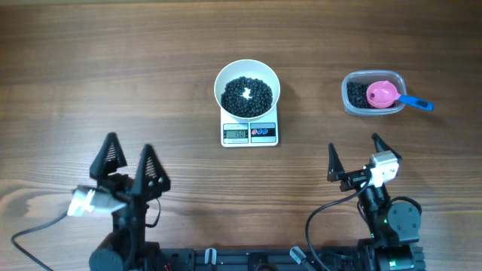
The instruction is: Scoop item into bowl and weigh 150g on scale
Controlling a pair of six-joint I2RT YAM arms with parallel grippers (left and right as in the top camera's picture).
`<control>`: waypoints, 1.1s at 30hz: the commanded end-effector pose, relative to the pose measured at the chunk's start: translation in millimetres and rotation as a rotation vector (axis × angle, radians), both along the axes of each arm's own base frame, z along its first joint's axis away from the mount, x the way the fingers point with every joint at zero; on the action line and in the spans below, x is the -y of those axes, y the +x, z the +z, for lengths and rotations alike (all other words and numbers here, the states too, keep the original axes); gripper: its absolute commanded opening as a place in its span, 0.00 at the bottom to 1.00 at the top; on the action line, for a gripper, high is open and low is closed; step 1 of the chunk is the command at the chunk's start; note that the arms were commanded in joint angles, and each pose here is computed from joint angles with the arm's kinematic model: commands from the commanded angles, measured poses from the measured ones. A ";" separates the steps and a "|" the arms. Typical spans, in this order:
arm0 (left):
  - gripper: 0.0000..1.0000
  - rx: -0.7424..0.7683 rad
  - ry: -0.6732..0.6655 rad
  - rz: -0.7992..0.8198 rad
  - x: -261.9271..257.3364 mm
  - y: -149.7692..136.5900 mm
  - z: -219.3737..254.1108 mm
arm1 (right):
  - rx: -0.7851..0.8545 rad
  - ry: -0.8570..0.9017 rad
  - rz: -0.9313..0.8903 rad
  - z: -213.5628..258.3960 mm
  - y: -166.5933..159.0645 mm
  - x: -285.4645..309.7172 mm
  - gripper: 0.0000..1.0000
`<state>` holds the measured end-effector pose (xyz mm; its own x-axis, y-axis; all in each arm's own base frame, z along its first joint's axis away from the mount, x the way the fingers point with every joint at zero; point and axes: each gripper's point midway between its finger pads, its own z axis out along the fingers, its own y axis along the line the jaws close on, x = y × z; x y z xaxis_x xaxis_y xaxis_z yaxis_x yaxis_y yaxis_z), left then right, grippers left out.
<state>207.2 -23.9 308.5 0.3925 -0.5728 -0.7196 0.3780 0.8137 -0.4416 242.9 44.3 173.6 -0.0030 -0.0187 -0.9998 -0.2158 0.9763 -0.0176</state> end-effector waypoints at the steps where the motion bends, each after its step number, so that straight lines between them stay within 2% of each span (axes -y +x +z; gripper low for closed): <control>1: 1.00 -0.156 0.141 0.039 2.8 19.1 -39.4 | 0.009 0.020 -0.016 2.8 0.0 2.3 1.00; 6: 1.00 -0.396 0.151 0.125 -20.1 36.3 -94.7 | 0.009 0.020 -0.016 2.8 0.0 2.3 1.00; 11: 1.00 -0.507 0.122 0.243 -51.8 37.4 -119.4 | 0.009 0.020 -0.016 2.8 0.0 2.3 1.00; 14: 1.00 -0.609 0.114 0.248 -55.5 37.2 -144.1 | 0.009 0.020 -0.016 2.8 0.0 2.3 1.00; 15: 1.00 -0.640 0.153 0.263 -56.7 36.6 -151.9 | 0.008 0.020 -0.016 2.8 0.0 2.3 1.00; 20: 1.00 -0.635 0.344 0.314 -57.6 36.5 -151.5 | 0.009 0.020 -0.016 2.8 0.0 2.3 1.00; 33: 1.00 -0.635 0.339 0.315 -57.9 36.4 -151.4 | 0.009 0.020 -0.016 2.8 0.0 2.3 1.00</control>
